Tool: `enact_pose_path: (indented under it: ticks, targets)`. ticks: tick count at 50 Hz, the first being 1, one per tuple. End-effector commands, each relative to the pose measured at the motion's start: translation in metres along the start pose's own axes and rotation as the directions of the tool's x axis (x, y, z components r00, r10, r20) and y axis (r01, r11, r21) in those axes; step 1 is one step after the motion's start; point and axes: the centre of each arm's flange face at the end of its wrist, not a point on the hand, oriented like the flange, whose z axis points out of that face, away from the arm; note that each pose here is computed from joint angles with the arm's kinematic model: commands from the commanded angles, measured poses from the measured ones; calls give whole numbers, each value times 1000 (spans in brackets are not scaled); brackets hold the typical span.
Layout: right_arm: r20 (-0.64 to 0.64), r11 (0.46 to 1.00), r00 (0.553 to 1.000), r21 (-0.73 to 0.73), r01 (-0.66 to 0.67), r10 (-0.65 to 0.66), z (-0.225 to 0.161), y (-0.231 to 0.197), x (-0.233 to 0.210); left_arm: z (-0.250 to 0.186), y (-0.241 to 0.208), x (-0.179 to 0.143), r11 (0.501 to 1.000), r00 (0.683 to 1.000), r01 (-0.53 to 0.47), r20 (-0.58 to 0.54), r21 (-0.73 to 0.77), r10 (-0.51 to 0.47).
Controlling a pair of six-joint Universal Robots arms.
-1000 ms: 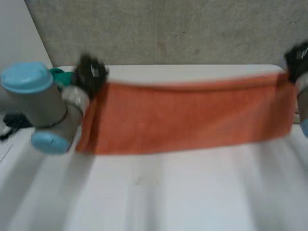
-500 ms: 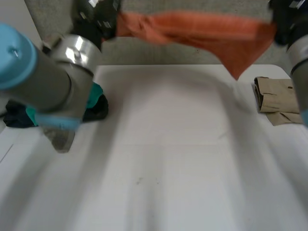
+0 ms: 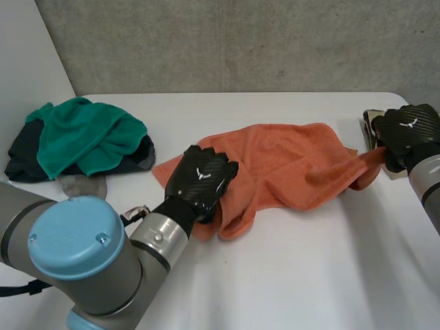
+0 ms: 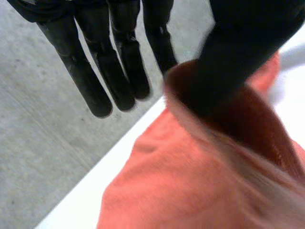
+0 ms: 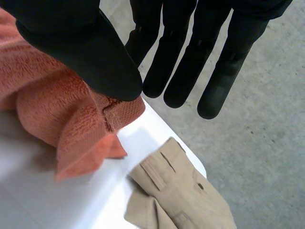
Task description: Fold the laundry.
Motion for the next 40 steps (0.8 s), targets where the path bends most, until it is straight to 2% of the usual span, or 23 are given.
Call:
enact_pose_path:
  ticks: [1, 3, 4, 7, 9, 10, 16, 20, 21, 25, 30, 34, 35, 37, 38, 40]
  targets:
    - [-43, 1000, 999, -10, 2, -3, 18, 19, 11, -7, -18, -23, 1000, 999, 1, 39, -4, -1]
    - [-52, 1000, 999, -17, 2, -3, 22, 24, 13, -2, -20, -45, 1000, 996, 2, 93, -9, -1]
    - [-53, 1000, 999, -21, 2, -3, 23, 25, 14, 5, -18, -72, 1000, 988, 2, 155, -21, 1]
    - [-46, 999, 999, -35, 3, -4, 24, 30, 12, 20, -12, -122, 1000, 974, -5, 228, -23, 10]
    - [-39, 999, 999, -44, 12, -14, 24, 33, 10, 28, -6, -139, 1000, 974, -7, 224, -22, 12]
    - [-35, 999, 999, -45, 15, -17, 24, 33, 9, 39, 11, -154, 999, 978, 2, 209, -42, 6]
    - [-12, 997, 999, -63, 40, -41, 22, 39, 1, 80, 68, -191, 994, 987, 23, 162, -103, -6]
    - [0, 996, 999, -82, 44, -44, 24, 45, -3, 99, 105, -203, 984, 985, -54, 152, -171, 80]
    - [1, 995, 999, -84, 45, -45, 24, 46, -3, 105, 113, -206, 976, 980, -113, 143, -187, 141]
    - [5, 995, 999, -89, 51, -50, 23, 47, -4, 118, 134, -208, 948, 956, -234, 124, -217, 264]
    - [8, 993, 998, -96, 67, -66, 24, 50, -5, 127, 168, -216, 929, 942, -257, 147, -266, 303]
    - [17, 992, 998, -109, 68, -67, 25, 55, -7, 134, 178, -235, 914, 908, -257, 246, -314, 340]
    - [18, 992, 998, -110, 68, -67, 25, 55, -7, 134, 175, -253, 903, 870, -256, 326, -345, 371]
    - [19, 991, 998, -111, 68, -66, 25, 55, -8, 131, 173, -270, 888, 825, -253, 393, -384, 405]
    - [20, 992, 998, -110, 69, -67, 25, 55, -8, 128, 171, -285, 873, 780, -256, 445, -415, 440]
    - [20, 992, 998, -110, 69, -67, 25, 55, -8, 126, 170, -299, 859, 731, -271, 487, -435, 478]
